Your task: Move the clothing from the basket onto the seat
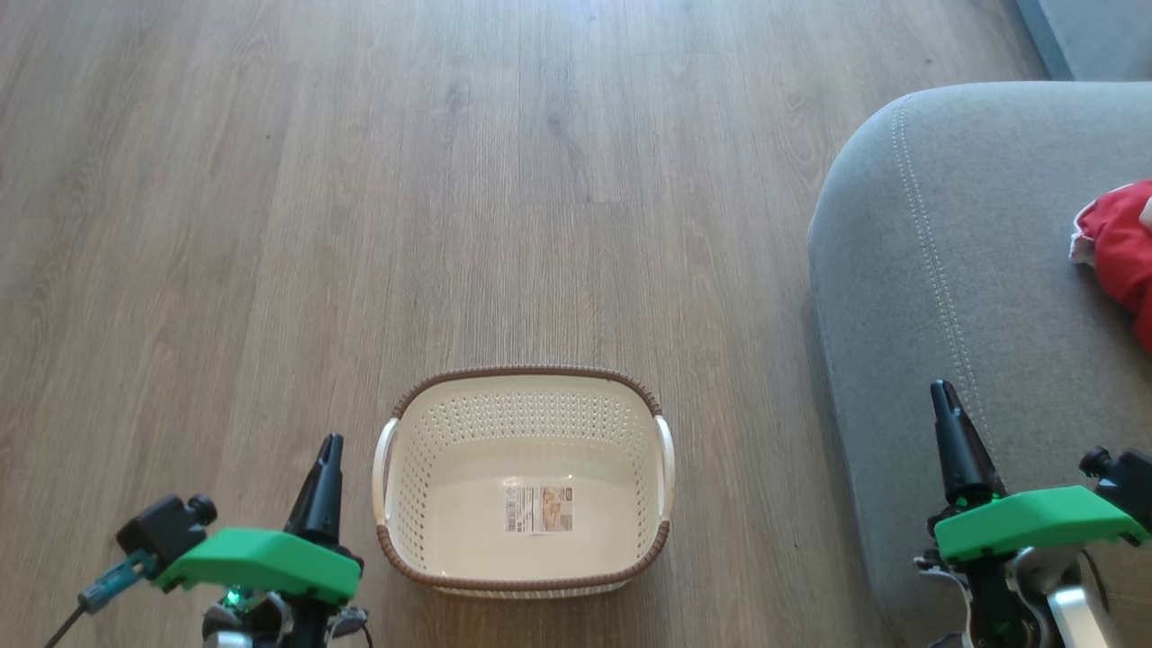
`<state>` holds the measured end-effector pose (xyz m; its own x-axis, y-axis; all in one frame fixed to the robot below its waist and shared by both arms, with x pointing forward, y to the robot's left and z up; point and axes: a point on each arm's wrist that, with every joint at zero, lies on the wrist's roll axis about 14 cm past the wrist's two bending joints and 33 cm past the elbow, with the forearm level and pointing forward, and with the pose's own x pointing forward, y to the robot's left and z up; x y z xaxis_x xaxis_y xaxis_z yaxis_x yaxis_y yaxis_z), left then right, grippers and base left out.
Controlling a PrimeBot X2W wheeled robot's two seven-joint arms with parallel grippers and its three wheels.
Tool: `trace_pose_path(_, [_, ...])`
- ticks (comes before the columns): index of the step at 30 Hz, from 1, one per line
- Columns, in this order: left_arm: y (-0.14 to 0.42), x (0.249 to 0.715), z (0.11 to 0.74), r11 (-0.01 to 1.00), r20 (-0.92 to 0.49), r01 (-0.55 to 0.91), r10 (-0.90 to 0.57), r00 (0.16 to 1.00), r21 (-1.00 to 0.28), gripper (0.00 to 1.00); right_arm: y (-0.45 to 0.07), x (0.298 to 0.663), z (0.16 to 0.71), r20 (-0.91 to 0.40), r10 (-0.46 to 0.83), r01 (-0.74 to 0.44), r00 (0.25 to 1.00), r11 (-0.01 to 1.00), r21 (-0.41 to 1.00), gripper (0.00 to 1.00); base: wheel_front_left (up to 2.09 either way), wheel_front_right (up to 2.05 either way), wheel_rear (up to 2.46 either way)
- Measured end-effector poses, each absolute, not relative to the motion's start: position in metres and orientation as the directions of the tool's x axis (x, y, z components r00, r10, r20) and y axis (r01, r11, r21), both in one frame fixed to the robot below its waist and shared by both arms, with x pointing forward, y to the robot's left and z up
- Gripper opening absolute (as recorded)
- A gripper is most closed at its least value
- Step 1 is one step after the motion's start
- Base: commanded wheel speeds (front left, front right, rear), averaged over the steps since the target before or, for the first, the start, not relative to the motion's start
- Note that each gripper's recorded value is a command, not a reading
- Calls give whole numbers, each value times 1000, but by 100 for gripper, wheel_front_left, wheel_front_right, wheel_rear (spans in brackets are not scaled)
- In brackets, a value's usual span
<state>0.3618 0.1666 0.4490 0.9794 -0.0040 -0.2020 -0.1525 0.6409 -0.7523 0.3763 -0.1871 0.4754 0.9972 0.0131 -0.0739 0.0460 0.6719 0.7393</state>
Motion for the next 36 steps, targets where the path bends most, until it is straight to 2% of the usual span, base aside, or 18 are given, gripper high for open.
trace_pose_path(36, [176,367,459,287,-174,-159,-28,984,-945,0,-201,374,474,-103,-17,103,995,311,945,0,0,0,0])
